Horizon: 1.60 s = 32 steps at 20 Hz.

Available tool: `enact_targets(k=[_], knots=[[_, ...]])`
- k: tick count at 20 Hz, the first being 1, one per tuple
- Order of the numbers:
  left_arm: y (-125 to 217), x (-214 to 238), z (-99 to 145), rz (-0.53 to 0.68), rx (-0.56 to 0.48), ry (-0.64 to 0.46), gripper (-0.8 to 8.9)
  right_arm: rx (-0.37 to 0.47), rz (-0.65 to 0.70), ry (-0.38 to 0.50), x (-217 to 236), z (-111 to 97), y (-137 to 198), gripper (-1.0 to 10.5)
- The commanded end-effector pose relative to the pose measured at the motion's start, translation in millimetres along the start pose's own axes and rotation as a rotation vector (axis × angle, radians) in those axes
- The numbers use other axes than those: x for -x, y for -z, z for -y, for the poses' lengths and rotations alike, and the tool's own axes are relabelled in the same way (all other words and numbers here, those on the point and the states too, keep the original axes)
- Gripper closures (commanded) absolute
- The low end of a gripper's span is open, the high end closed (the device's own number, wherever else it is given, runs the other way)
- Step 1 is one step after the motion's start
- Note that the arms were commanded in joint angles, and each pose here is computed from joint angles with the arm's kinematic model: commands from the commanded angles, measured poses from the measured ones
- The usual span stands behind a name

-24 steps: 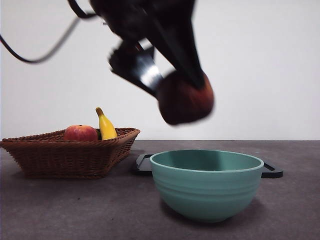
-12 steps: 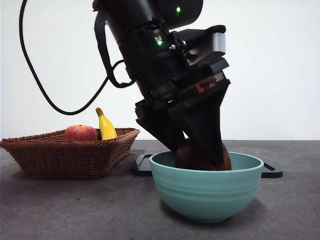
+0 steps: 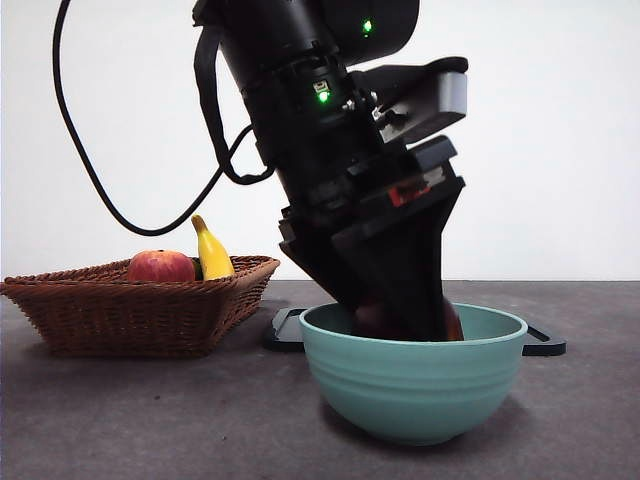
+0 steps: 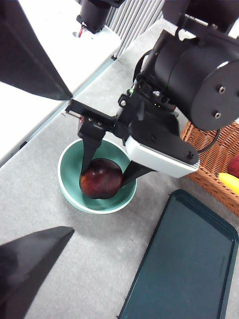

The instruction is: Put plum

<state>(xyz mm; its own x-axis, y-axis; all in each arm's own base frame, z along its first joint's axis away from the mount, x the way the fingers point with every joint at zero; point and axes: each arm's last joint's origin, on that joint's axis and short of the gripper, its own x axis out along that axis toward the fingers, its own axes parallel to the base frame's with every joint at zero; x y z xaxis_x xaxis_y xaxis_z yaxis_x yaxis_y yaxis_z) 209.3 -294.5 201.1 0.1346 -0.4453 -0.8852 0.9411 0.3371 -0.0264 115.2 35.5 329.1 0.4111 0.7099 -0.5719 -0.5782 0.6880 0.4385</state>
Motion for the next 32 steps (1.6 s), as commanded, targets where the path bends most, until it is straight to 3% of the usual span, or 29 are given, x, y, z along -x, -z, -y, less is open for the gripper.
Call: enact_targets(k=[1,3,11,16,20,25,28,32], knots=[[-3.8,-7.3,3.5,-0.019,-0.027,0.008,4.66,0.006,0.012,-0.001,2.0,-1.9,-4.5,5.4],[-2.9,-10.0,4.0,-0.030,-0.027,0.012,4.15,0.006,0.012,-0.001,2.0,-1.9,-4.5,5.4],[-13.1,-0.5,4.7,-0.023,-0.014,0.012,4.11,0.006,0.012,-0.001,2.0,-1.9,-4.4,5.4],[-37.3,32.6,0.8,0.014,-0.005,-0.001,4.11,0.006,0.011,-0.001,2.0,-1.9,-4.4,5.4],[-48.4,79.7,-13.0,0.124,0.077,-0.045,4.11,0.005,0.011,-0.001,2.0,-1.9,-4.4,5.4],[-26.9,167.7,-41.1,0.335,0.213,-0.162,4.11,0.006,0.011,-0.001,2.0,-1.9,-4.4,5.4],[-3.5,216.3,-52.6,0.449,0.267,-0.169,4.12,0.006,0.011,-0.001,2.0,-1.9,-4.4,5.4],[34.8,251.4,-59.0,0.439,0.358,-0.227,4.11,0.007,0.012,-0.001,2.0,-1.9,-4.5,5.4]])
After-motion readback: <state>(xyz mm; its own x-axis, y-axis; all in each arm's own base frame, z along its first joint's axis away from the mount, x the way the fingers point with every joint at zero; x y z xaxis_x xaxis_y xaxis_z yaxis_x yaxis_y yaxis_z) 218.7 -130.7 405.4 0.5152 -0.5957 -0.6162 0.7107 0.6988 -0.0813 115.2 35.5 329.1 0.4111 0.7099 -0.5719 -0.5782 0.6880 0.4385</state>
